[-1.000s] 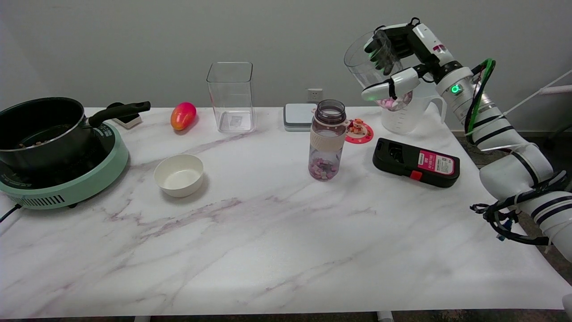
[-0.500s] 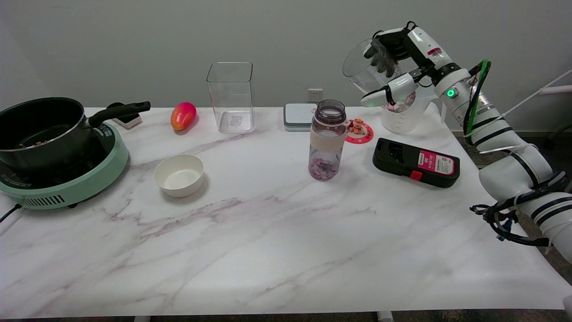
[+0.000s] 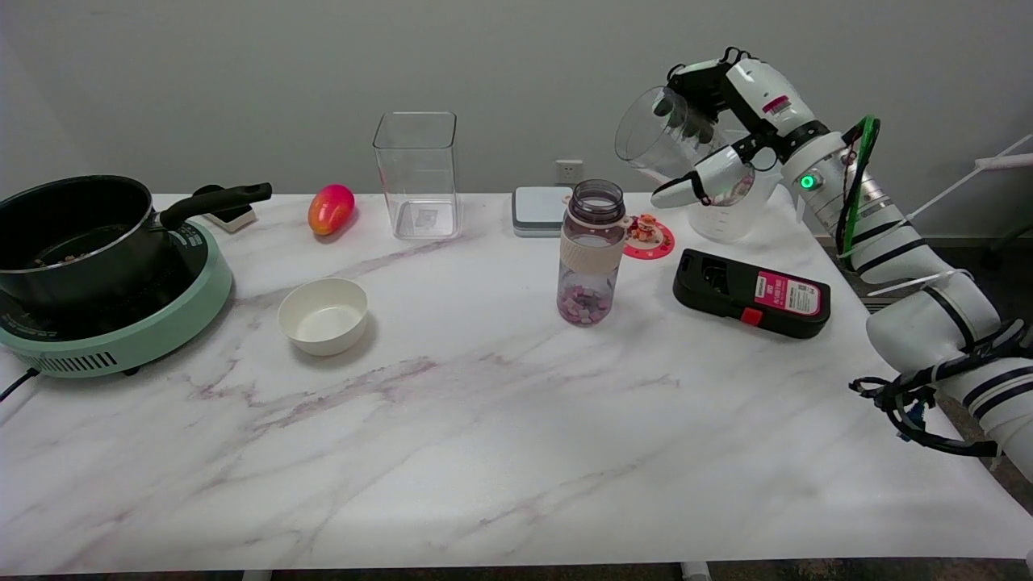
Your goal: Pour the contents of the measuring cup into the bottle.
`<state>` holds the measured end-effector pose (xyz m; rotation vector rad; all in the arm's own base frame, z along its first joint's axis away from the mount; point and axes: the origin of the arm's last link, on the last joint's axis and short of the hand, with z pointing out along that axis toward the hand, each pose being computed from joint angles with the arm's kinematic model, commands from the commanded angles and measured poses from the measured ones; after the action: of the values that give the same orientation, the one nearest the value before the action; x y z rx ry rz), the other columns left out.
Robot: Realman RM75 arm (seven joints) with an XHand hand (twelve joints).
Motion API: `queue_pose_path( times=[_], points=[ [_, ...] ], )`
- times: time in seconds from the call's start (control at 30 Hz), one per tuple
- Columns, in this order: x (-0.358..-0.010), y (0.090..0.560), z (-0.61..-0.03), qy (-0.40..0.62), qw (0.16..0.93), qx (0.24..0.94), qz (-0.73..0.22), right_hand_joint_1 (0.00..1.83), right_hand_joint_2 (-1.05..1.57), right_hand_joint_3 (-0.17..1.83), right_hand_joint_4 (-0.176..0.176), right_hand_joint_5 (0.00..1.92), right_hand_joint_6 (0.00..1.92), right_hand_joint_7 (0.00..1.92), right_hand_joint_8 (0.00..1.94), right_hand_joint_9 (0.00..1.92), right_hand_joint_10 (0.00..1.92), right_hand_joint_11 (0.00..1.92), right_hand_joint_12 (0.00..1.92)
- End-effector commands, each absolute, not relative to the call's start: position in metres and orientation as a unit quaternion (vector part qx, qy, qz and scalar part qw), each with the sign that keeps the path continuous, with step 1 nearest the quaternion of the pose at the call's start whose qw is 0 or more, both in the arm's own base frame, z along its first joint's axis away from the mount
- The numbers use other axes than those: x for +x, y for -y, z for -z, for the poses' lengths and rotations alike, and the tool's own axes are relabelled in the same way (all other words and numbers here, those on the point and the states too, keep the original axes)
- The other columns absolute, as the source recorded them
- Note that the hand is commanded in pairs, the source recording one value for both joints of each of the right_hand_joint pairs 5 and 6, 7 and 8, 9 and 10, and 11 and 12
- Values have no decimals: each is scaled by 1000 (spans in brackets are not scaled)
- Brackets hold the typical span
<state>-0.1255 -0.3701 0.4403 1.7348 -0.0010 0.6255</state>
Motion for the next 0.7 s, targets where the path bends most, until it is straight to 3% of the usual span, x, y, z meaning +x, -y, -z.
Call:
queue_pose_path(
  times=[0.03, 0.7],
  points=[
    [-127, 360, -426, -53, 608, 760, -224, 1297, 1571, 267, 0, 1920, 1920, 1920, 1920, 1920, 1920, 1746, 1746],
    [-123, 368, -416, -100, 616, 765, -157, 1288, 1571, 295, 0, 1920, 1920, 1920, 1920, 1907, 1907, 1696, 1696]
  ],
)
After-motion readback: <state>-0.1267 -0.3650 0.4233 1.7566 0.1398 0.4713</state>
